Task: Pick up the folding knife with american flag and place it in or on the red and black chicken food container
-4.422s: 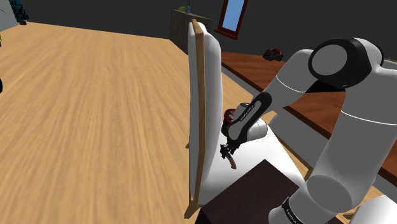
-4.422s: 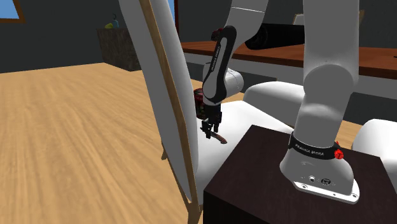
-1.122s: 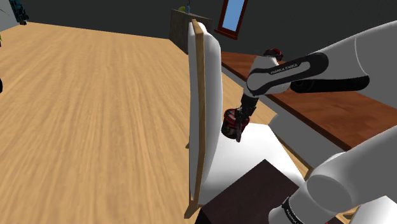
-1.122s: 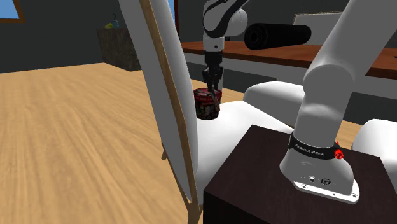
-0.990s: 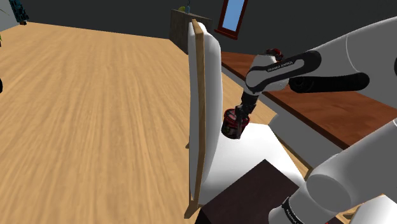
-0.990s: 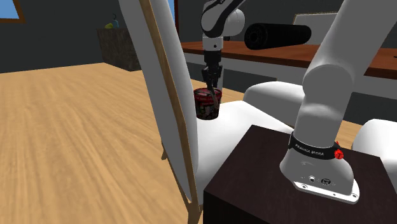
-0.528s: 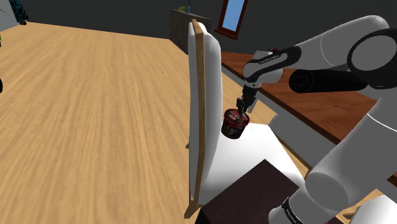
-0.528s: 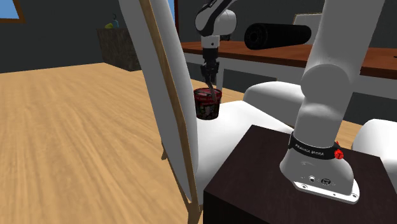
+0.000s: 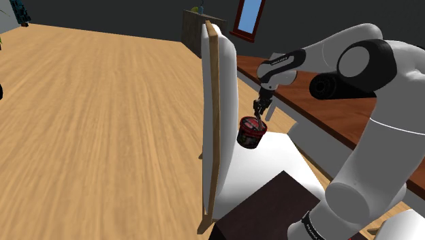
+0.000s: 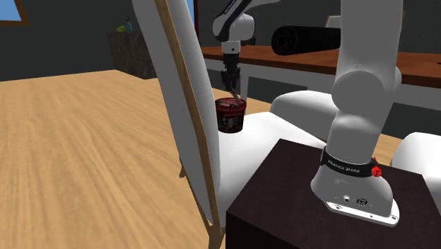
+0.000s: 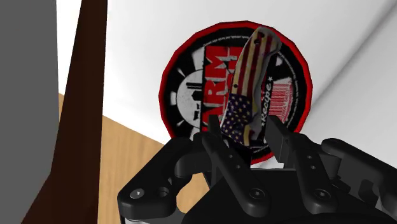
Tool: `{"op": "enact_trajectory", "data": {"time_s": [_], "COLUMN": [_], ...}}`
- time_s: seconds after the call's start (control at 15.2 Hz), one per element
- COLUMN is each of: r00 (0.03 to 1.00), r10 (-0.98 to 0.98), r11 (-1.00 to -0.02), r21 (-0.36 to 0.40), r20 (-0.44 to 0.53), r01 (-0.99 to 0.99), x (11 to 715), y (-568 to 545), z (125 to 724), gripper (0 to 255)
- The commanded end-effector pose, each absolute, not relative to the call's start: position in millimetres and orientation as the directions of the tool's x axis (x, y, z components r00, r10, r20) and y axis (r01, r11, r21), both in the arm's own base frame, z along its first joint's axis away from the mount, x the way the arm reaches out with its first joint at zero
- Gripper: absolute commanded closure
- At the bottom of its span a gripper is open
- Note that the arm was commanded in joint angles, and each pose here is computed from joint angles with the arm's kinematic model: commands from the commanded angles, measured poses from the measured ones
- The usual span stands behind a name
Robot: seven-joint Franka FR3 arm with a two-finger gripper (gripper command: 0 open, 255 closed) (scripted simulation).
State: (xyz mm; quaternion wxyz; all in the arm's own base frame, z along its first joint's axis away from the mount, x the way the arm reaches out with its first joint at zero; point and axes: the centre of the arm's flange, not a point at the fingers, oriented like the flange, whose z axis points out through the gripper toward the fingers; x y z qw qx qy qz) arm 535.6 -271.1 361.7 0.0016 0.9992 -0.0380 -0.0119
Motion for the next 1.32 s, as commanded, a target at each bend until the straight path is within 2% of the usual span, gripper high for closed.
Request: {"op": "enact_trajectory", "data": {"time_s": [0.0,0.73,1.25], "r00": [0.997,0.997,0.997], "r10": [-0.076,-0.076,-0.076], "r11": [-0.997,-0.997,-0.997], "r21": [0.004,0.004,0.004], "r20": [-0.024,-0.024,-0.024], "r01": [-0.076,-0.076,-0.076], "x": [537,537,537], "y": [-272,-272,-272], "z": [352,295,295], "gripper": [255,255,255]}}
